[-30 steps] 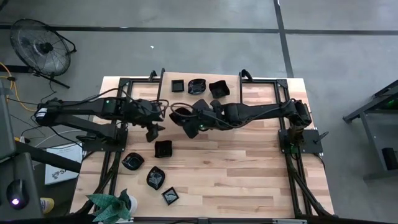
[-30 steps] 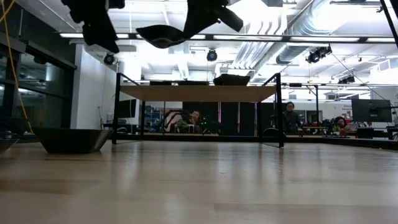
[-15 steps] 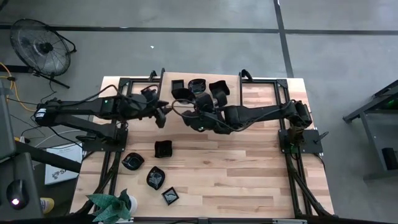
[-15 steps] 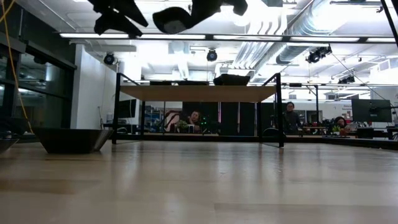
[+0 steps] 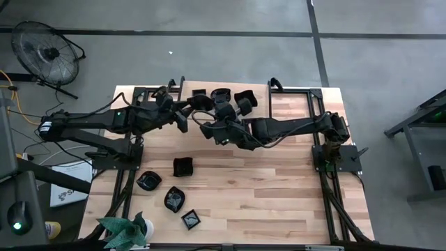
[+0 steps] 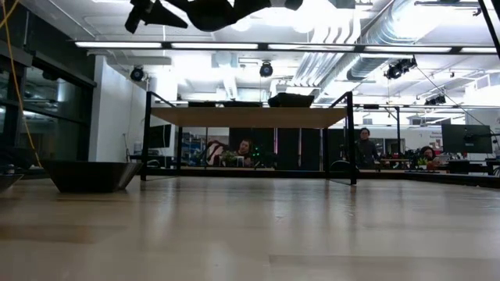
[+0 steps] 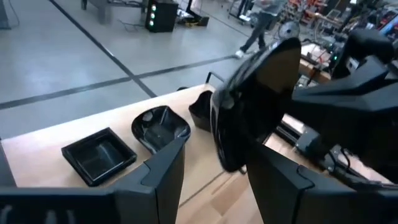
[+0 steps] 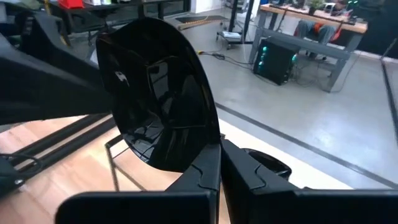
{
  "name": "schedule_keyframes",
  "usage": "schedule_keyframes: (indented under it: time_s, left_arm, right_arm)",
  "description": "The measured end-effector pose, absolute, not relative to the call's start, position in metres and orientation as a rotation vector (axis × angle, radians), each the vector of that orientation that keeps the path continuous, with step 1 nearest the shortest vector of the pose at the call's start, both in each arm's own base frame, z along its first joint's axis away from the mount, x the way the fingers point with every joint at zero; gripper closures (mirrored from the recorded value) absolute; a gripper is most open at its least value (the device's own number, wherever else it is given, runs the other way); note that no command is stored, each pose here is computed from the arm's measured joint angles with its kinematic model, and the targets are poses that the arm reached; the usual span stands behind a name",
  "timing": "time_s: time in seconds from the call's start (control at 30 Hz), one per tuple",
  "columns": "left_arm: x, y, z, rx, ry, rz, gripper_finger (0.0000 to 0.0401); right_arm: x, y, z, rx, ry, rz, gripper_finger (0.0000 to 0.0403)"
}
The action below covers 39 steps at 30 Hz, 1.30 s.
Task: Pick & Place Mini shaped plates
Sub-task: Stack the leaf-shaped plate on the leaf-shaped plate
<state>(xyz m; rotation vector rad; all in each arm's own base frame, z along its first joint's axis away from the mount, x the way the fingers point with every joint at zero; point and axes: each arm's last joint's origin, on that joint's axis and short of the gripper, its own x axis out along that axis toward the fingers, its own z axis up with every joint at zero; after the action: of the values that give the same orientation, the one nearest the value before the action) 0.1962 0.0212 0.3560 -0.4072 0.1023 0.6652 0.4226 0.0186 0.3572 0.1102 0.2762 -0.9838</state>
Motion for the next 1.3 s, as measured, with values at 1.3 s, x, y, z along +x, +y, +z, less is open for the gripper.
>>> schedule_keyframes:
  time_s: [1.3]
  left_arm:
    - [0.1961, 0.0228, 0.3605, -0.514, -0.002, 0.725, 0.0338]
  right_arm:
    - [0.4250, 0.0153, 0.3596, 0.122, 0.262, -0.961, 0.0403]
